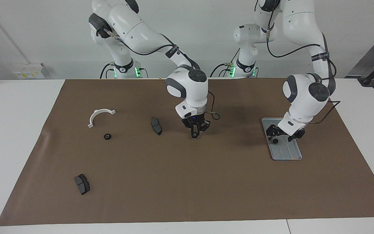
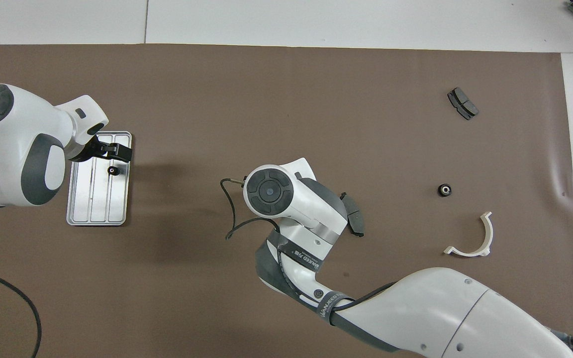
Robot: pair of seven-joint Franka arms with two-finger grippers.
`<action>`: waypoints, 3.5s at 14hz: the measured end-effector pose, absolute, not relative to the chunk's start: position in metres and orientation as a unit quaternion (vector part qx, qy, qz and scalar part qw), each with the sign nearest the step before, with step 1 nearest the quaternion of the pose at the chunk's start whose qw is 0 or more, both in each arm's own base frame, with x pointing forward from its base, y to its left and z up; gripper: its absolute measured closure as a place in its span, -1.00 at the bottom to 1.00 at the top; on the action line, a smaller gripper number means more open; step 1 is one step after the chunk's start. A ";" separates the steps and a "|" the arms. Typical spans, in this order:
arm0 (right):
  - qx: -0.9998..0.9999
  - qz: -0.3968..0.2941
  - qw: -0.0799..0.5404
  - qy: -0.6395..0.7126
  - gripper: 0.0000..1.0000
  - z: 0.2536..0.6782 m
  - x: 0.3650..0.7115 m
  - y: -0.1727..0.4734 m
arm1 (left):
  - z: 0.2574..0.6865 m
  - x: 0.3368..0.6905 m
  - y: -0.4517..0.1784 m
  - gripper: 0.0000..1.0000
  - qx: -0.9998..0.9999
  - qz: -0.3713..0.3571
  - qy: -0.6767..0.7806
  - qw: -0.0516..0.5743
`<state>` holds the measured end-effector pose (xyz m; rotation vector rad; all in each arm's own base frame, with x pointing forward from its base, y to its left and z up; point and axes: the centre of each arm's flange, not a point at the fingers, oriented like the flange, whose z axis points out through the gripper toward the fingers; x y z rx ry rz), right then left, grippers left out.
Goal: Pick bearing gear from pile to tray
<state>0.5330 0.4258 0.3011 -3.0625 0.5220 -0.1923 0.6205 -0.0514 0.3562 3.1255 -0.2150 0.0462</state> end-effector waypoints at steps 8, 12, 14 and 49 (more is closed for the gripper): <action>-0.982 -0.110 -0.024 0.151 -1.00 0.350 0.562 0.379 | 0.367 0.603 -0.199 -0.89 0.998 0.057 -0.025 0.024; -0.988 -0.100 -0.061 0.101 -1.00 0.401 0.592 0.300 | 0.359 0.580 -0.299 -0.78 0.997 0.060 -0.031 0.039; -0.994 -0.075 -0.055 0.065 -1.00 0.415 0.610 0.246 | 0.350 0.568 -0.340 -0.76 0.996 0.058 -0.046 0.044; -0.974 -0.023 0.021 -0.224 0.01 0.286 0.537 -0.020 | 0.347 0.629 -0.200 0.30 1.000 0.024 -0.016 0.007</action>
